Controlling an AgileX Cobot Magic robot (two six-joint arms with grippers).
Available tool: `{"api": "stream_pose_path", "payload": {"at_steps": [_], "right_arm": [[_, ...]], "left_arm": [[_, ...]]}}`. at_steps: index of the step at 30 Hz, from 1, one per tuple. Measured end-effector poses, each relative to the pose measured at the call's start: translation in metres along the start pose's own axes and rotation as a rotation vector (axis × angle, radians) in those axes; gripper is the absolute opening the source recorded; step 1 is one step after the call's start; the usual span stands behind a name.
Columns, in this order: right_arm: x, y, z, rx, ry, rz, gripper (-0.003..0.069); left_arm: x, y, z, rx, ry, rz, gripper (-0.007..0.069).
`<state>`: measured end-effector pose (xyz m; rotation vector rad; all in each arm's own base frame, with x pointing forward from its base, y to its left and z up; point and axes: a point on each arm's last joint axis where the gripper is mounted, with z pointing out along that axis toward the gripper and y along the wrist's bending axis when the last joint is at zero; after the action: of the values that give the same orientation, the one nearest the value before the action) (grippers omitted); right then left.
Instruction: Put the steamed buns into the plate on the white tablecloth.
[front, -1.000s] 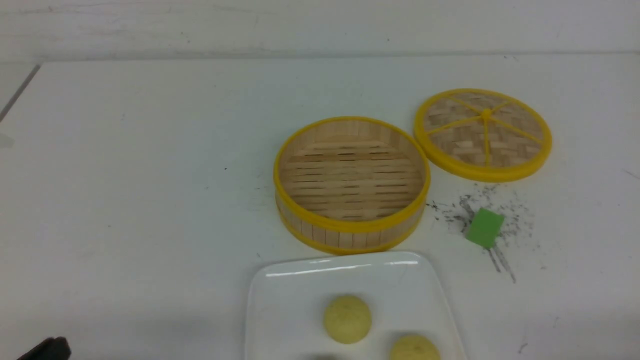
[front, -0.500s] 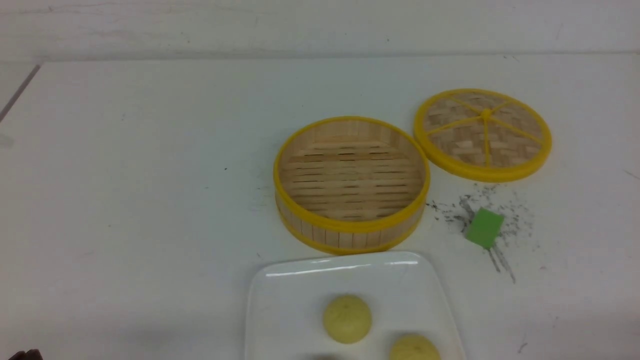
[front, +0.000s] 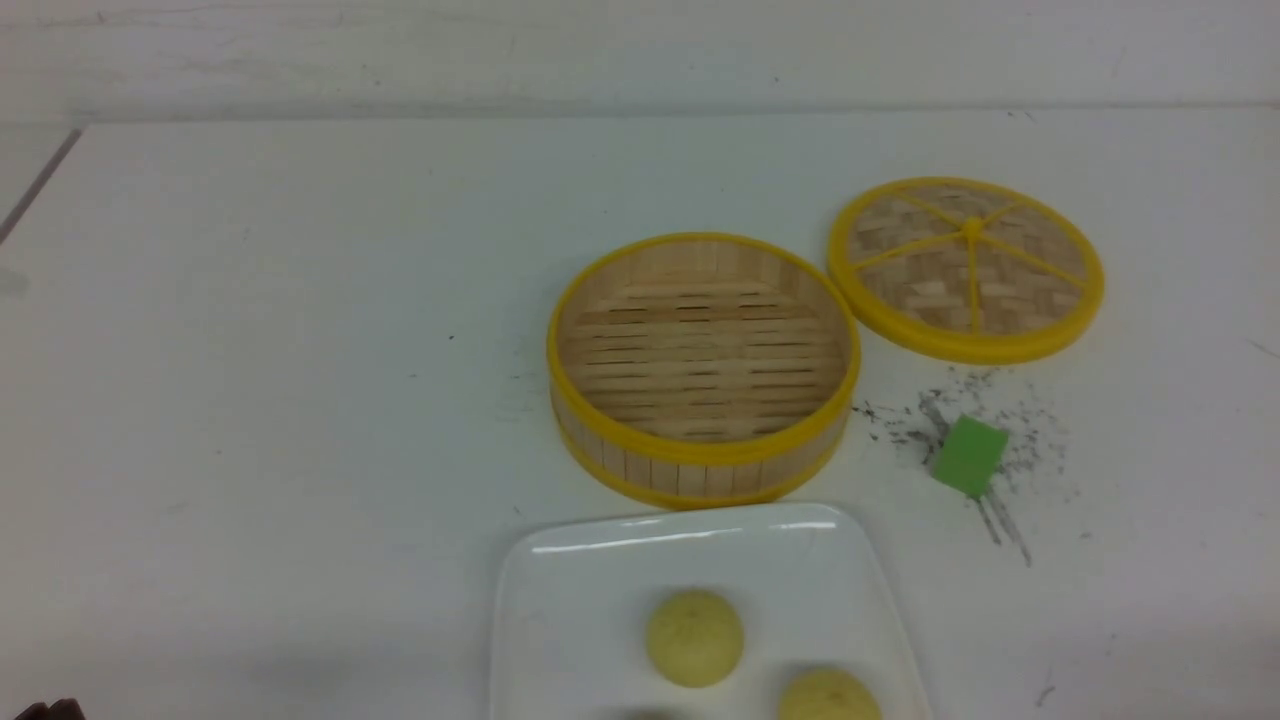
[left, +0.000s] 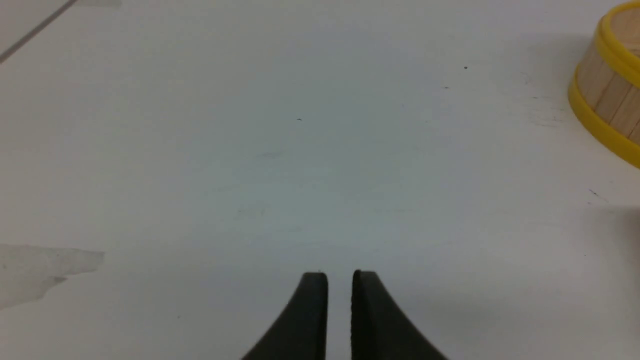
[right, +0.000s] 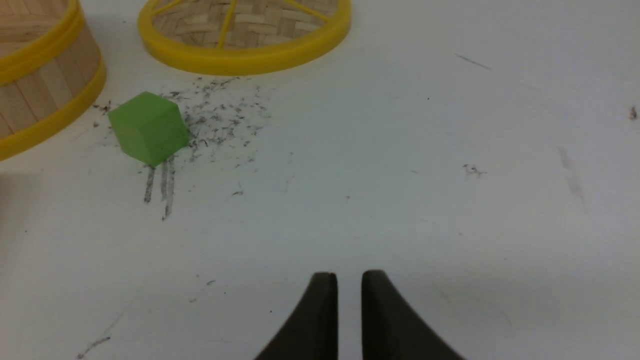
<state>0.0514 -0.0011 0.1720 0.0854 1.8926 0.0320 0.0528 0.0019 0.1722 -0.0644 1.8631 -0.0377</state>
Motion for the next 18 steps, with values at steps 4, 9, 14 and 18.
{"api": "stream_pose_path", "payload": {"at_steps": [4,9,14,18], "right_arm": [[0.0,0.0,0.0,0.0,0.0,0.0,0.0101],[0.0,0.0,0.0,0.0,0.0,0.0,0.0109],[0.0,0.0,0.0,0.0,0.0,0.0,0.0115],[0.0,0.0,0.0,0.0,0.0,0.0,0.012]], "left_arm": [[0.0,0.0,0.0,0.0,0.0,0.0,0.0108],[0.0001,0.0,0.0,-0.001,0.001,0.001,0.0108],[0.0001,0.0,0.0,-0.001,0.001,0.001,0.0108],[0.0001,0.0,0.0,-0.001,0.001,0.001,0.0118]]}}
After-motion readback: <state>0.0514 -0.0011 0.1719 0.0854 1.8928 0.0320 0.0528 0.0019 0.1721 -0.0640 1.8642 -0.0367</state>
